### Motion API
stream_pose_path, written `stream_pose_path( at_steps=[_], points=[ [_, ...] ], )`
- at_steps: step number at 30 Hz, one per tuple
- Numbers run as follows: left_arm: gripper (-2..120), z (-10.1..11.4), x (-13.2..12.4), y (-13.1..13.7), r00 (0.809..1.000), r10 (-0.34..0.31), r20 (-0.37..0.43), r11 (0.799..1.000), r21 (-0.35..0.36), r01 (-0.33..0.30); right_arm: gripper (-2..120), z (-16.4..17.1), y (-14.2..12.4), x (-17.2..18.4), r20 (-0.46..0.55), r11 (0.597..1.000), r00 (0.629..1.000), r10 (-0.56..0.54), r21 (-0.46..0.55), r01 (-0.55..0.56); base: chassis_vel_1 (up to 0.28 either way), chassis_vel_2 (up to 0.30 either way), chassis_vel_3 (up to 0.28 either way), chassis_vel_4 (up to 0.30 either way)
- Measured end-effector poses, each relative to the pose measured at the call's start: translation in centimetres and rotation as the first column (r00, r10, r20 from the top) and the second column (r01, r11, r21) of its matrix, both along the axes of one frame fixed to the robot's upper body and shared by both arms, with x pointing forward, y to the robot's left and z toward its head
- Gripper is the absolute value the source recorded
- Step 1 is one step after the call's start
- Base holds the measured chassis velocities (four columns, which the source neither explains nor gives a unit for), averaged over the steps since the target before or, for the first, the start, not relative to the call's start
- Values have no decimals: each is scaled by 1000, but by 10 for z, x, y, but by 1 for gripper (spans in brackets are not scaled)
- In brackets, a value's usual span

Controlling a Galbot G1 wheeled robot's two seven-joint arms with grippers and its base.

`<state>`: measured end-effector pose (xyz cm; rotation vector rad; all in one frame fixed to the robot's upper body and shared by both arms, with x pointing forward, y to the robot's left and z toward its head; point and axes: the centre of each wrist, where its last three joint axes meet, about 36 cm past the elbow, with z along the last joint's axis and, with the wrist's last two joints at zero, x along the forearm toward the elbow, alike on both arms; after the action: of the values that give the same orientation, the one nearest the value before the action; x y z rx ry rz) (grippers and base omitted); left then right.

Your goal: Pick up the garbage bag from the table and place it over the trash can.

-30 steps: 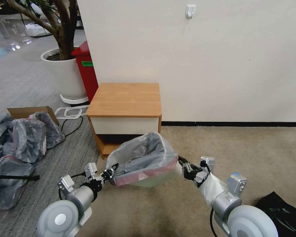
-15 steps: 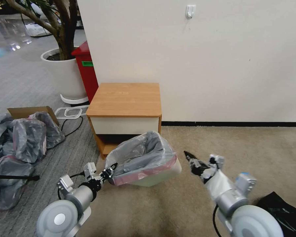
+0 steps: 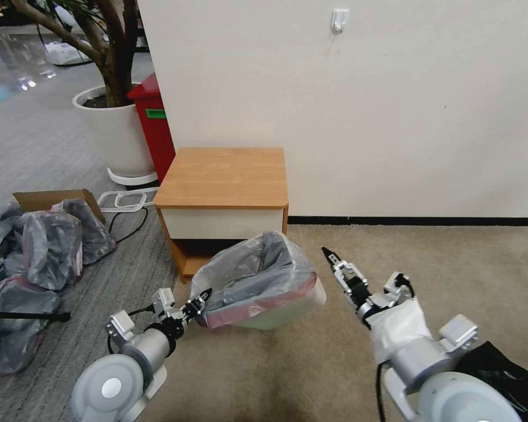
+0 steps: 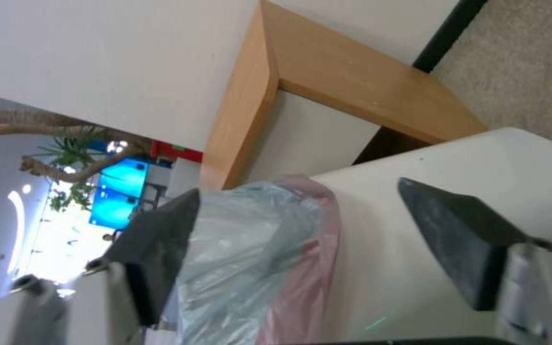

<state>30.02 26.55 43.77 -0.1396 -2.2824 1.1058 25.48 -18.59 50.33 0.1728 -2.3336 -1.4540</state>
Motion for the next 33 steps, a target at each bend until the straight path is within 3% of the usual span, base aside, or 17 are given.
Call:
stream_pose_path(
  at_steps=[3,5,14,26,33],
  points=[
    [4,-2,0,0,1000,2,-6,1000,-3,-2,98,-10,9,2,20,999,999,-25,-33,26,0,0,0,0],
    [4,-2,0,0,1000,3,-7,1000,-4,-3,99,-15,15,3,39,997,998,-48,-53,50,0,0,0,0],
    [4,-3,2,-2,1000,14,-14,1000,-4,-14,94,-21,34,3,58,996,996,-69,-44,72,0,0,0,0],
    [4,-3,2,-4,1000,16,-16,1000,-11,-16,60,-21,44,3,59,997,996,-71,-24,73,0,0,0,0],
    [4,-4,2,-8,1000,15,-17,1000,-16,-16,49,-21,47,2,63,997,996,-67,-20,69,0,0,0,0]
  ],
)
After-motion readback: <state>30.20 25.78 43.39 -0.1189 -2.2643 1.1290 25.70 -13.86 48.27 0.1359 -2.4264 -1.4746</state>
